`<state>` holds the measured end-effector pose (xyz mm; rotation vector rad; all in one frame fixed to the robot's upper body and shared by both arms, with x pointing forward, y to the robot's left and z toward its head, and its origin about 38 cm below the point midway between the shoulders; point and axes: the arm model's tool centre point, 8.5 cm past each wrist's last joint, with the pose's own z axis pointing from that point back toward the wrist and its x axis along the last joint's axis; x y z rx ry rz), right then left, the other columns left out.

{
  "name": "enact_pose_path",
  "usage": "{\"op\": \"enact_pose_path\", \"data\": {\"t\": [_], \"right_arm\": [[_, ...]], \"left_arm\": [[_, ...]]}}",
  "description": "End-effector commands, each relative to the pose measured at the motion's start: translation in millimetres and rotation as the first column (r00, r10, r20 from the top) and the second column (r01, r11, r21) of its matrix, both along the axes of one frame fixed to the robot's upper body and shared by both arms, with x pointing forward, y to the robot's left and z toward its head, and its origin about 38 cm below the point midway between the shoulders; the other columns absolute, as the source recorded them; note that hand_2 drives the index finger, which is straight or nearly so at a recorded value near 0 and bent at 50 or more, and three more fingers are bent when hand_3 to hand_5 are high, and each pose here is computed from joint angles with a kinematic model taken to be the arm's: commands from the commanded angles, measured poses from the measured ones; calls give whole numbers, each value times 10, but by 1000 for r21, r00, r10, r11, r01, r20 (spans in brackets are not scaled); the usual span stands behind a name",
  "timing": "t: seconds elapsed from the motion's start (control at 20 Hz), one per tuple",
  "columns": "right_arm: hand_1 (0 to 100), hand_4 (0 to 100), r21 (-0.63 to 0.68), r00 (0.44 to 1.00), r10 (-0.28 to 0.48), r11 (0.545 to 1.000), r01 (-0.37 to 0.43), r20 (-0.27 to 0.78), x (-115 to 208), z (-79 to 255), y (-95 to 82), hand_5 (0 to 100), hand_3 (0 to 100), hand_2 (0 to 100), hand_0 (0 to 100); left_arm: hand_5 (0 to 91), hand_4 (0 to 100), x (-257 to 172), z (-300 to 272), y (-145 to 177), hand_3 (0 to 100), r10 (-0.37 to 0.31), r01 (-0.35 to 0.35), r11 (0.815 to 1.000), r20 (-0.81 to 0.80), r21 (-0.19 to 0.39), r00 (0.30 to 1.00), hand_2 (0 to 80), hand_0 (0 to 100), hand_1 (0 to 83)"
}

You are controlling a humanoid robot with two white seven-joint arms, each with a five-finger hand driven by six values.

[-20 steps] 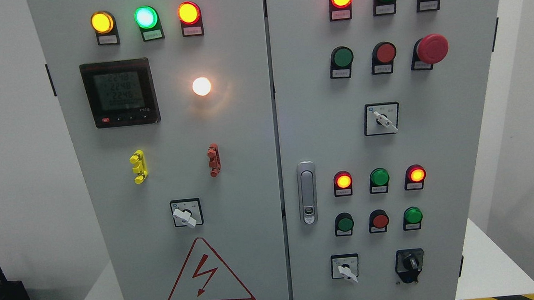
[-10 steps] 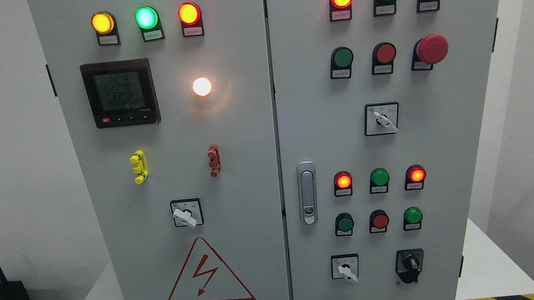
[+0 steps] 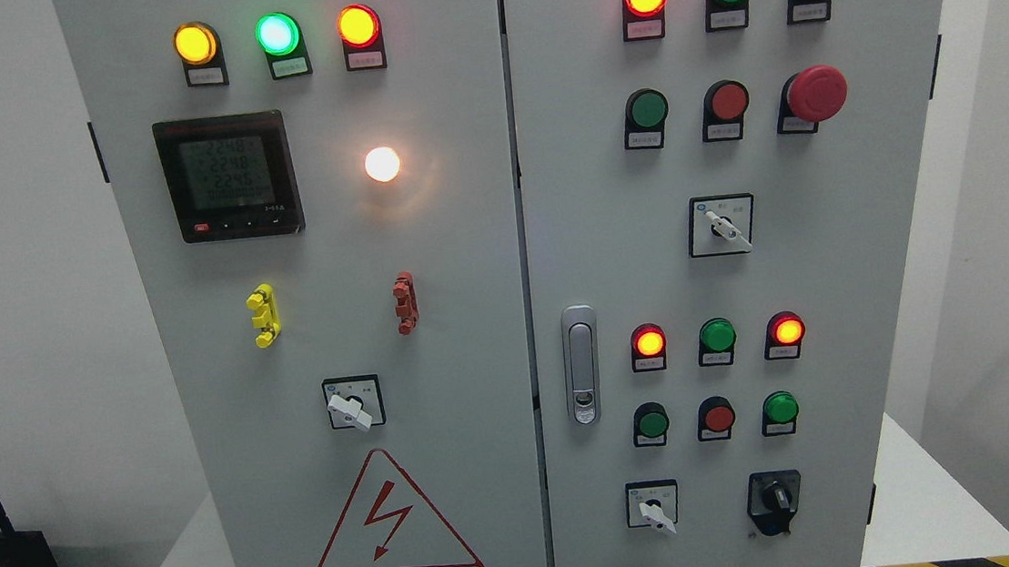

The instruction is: Turn on light switch 1

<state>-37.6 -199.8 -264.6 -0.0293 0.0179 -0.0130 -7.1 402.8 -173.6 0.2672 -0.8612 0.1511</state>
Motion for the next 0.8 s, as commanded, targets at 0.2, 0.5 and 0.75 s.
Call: {"op": "enact_pose_path", "data": {"t": [0.2, 0.5, 0.75], "right_arm": [[389, 0, 0, 1000, -8, 1000, 8, -1, -1, 0, 9, 0, 0, 0, 120], [389, 0, -3, 1000, -8, 1000, 8, -1, -1, 0, -2, 0, 0, 0, 120], [389, 0, -3, 1000, -8, 1000, 8, -1, -1, 0, -2, 0, 0, 0, 120]], "left_arm": [[147, 109, -1209, -540, -589, 0, -50, -146, 945, -569, -294, 821, 0, 212, 51], [95, 1, -938, -701, -863, 0, -151, -64, 953, -649, -295, 746, 0, 274, 19], [44, 0, -708, -743, -840, 0, -162, -62, 951, -660, -303, 733, 0, 288, 22]]}}
